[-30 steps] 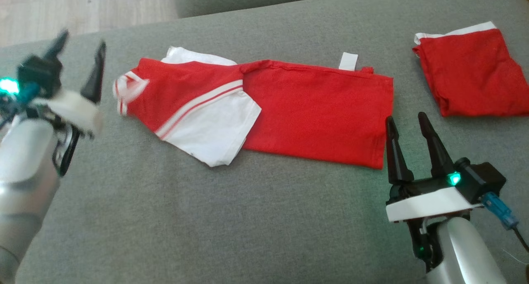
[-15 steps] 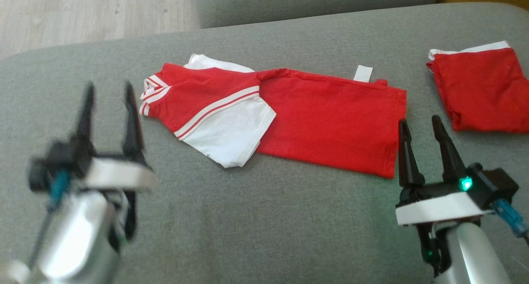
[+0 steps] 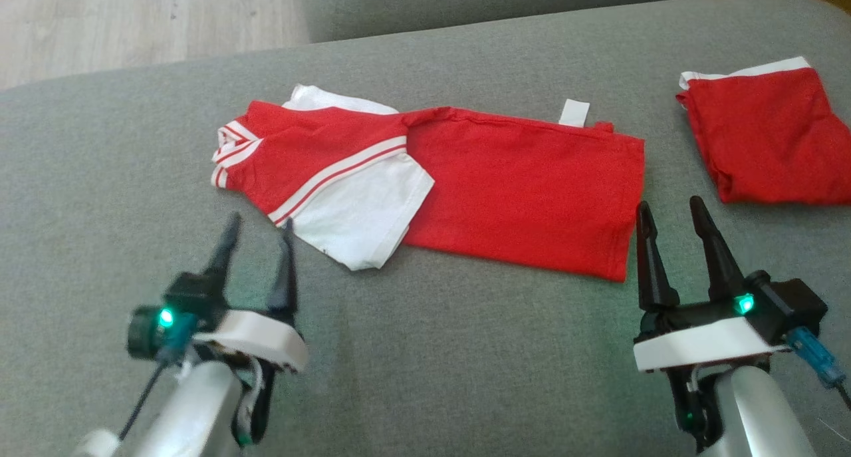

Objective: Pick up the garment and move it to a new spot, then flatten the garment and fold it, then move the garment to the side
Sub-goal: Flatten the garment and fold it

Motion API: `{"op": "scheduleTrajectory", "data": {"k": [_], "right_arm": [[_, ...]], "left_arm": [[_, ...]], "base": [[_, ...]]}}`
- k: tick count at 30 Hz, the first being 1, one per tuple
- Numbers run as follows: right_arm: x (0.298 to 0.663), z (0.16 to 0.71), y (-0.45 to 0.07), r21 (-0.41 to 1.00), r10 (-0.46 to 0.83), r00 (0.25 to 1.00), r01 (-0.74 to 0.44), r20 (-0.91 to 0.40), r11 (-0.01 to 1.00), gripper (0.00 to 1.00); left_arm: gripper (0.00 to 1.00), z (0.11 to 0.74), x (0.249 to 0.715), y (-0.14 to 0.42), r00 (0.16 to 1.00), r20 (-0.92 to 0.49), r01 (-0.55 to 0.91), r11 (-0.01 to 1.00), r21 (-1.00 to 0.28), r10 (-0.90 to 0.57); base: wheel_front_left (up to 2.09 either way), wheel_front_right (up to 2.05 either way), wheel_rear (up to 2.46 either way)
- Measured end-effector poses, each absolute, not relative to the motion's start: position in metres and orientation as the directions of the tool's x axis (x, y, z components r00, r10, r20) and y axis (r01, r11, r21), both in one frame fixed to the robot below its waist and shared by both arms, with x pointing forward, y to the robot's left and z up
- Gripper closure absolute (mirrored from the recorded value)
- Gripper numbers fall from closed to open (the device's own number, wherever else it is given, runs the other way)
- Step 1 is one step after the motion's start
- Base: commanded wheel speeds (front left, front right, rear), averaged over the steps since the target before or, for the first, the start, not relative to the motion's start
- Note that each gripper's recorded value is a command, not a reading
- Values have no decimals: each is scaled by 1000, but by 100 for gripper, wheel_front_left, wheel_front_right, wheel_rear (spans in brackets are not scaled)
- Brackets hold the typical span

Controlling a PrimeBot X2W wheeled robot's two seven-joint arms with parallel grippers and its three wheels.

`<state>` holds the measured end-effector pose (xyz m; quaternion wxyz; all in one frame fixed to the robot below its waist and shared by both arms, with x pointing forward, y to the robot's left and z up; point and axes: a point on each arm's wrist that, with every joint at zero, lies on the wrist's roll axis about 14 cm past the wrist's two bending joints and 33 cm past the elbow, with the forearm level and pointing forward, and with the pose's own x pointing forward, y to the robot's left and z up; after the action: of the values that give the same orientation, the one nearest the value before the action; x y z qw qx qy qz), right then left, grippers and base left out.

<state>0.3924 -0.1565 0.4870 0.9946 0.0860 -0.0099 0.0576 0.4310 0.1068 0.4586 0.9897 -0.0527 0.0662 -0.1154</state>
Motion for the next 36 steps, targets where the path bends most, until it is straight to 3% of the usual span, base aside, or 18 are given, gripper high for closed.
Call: {"op": "scheduleTrajectory", "data": {"k": [7,16,25,26,27,28,31,36], "right_arm": [[389,480,-162,170,98,995,-97,8,981,0],[386,470,-170,183,71,997,-66,-23,981,0],[383,465,-177,187,47,998,-39,-40,982,0],[383,465,-178,186,45,998,-36,-42,982,0],[383,465,-179,186,42,998,-33,-42,982,0],[382,466,-182,184,34,999,-26,-40,983,0],[383,468,-184,185,28,999,-22,-32,983,0],[385,475,-180,187,39,999,-37,-9,982,0]], "left_arm": [[0,397,413,81,875,-372,284,951,-125,-310],[0,374,408,49,797,-474,303,927,-222,-374],[0,370,416,26,744,-510,373,902,-218,-432],[19,370,416,23,734,-515,385,896,-222,-443],[70,370,416,20,724,-519,396,890,-226,-454],[100,371,415,15,713,-515,414,879,-238,-475],[100,375,416,16,725,-500,410,880,-240,-474],[100,406,430,29,819,-370,370,896,-244,-439]], "base": [[0,0,0],[0,0,0],[0,0,0],[0,0,0],[0,0,0],[0,0,0],[0,0,0],[0,0,0]]}}
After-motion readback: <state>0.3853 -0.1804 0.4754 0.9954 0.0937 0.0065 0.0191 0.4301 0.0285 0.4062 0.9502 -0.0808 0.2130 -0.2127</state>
